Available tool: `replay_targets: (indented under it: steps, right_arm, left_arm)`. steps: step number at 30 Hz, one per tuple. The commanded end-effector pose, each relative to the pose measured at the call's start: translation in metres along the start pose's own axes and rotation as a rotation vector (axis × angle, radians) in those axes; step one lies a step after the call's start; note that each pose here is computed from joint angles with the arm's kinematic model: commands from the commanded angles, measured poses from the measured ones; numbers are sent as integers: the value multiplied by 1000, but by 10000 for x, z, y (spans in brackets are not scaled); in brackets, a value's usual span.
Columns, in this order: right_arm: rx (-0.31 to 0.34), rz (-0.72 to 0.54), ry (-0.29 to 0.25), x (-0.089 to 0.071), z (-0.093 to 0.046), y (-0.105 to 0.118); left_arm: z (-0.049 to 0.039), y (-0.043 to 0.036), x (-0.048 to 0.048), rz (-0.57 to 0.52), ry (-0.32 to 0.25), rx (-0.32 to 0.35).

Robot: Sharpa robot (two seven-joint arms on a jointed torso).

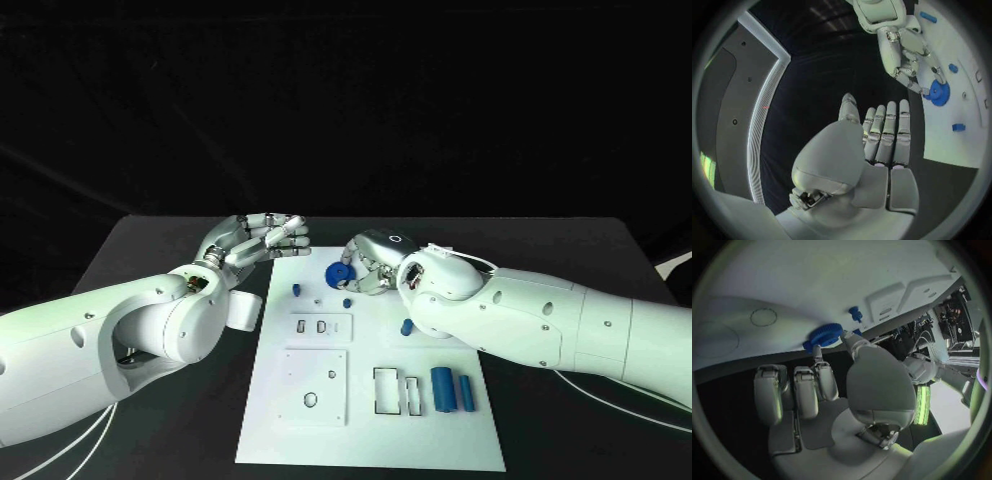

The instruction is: Assemble the parts on the task board

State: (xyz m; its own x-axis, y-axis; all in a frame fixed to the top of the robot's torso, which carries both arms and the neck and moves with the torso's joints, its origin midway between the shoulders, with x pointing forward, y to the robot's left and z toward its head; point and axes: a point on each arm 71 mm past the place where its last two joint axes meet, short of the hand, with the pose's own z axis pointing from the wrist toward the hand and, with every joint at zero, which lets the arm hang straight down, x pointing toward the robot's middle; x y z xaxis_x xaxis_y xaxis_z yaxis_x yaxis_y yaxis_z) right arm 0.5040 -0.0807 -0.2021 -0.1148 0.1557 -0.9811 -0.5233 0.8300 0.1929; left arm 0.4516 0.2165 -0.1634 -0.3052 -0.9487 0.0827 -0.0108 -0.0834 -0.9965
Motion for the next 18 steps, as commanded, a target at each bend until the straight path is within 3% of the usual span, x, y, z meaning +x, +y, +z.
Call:
replay_targets:
  steps: [1,13,18]
  right_arm:
    - [3,11,43,28,-13,-9]
    - [32,32,49,3,-132,-143]
    - [23,50,-8,-89,-250,-208]
  left_arm:
    - [3,-18,21,-6,14,8]
    - [0,-18,5,-5,9,8]
    - [0,-17,-8,-3,6,8]
